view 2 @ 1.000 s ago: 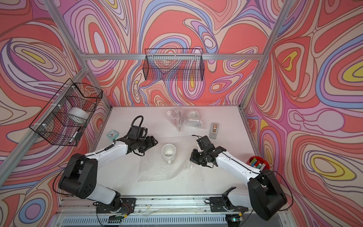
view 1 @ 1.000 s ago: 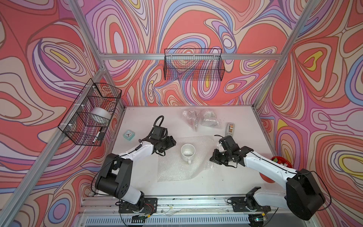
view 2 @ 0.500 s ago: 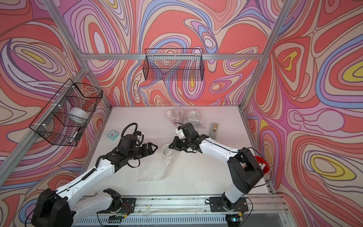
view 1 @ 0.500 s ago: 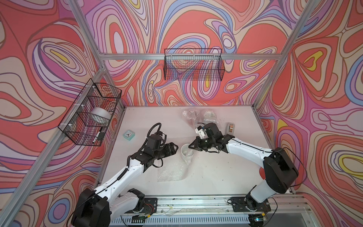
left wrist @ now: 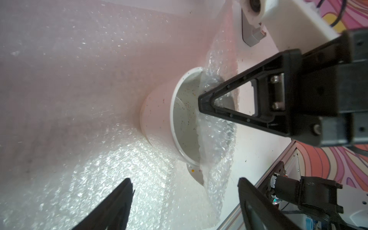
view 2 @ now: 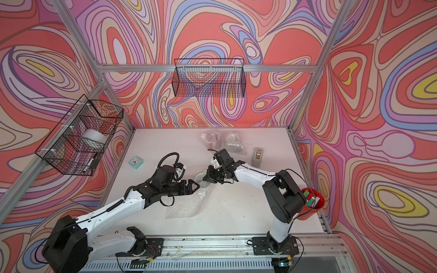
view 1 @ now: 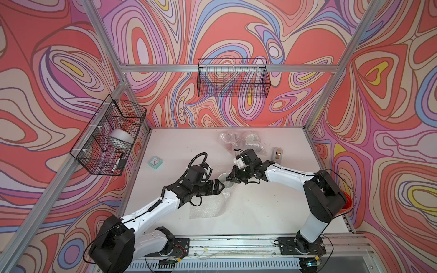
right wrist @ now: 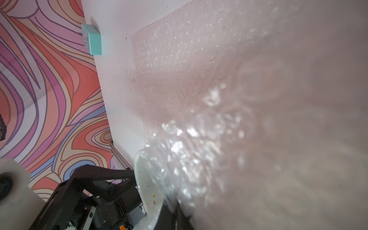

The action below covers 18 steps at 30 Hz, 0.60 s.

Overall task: Wrap mugs in bubble wrap
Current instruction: Wrap the mug in bubble wrap.

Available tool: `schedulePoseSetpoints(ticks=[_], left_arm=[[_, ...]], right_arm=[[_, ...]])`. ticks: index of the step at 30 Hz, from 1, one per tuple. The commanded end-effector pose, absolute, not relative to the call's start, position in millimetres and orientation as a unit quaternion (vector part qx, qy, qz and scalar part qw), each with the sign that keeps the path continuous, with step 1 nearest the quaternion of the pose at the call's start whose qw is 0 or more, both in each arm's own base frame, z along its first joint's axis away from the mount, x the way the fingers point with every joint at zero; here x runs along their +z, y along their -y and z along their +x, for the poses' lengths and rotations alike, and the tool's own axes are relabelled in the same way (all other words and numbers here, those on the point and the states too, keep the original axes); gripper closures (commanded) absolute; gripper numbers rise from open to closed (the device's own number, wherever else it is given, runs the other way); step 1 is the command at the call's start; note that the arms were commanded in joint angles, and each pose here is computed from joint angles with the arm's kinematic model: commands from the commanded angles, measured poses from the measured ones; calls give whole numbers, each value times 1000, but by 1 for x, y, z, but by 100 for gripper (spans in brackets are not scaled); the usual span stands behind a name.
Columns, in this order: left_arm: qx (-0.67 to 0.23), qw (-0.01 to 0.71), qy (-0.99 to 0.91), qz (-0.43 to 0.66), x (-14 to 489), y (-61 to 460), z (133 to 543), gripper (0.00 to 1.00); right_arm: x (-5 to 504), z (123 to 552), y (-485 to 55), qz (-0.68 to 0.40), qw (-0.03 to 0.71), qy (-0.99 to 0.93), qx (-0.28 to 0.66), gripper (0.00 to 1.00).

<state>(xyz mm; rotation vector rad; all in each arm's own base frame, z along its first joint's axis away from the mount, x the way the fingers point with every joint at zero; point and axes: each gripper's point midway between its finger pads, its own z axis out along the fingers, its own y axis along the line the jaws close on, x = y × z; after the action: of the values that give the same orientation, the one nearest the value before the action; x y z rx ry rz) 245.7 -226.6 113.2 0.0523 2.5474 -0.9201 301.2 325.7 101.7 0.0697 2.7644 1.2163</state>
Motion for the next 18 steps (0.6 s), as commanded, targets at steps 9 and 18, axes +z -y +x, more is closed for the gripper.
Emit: schedulePoseSetpoints(ticks=[9, 18], left_arm=[[-249, 209, -945, -30, 91, 218, 274, 16], [-205, 185, -960, -55, 74, 206, 273, 18]], right_arm=[[125, 303, -331, -13, 97, -905, 414, 97], [155, 311, -293, -70, 224, -913, 334, 56]])
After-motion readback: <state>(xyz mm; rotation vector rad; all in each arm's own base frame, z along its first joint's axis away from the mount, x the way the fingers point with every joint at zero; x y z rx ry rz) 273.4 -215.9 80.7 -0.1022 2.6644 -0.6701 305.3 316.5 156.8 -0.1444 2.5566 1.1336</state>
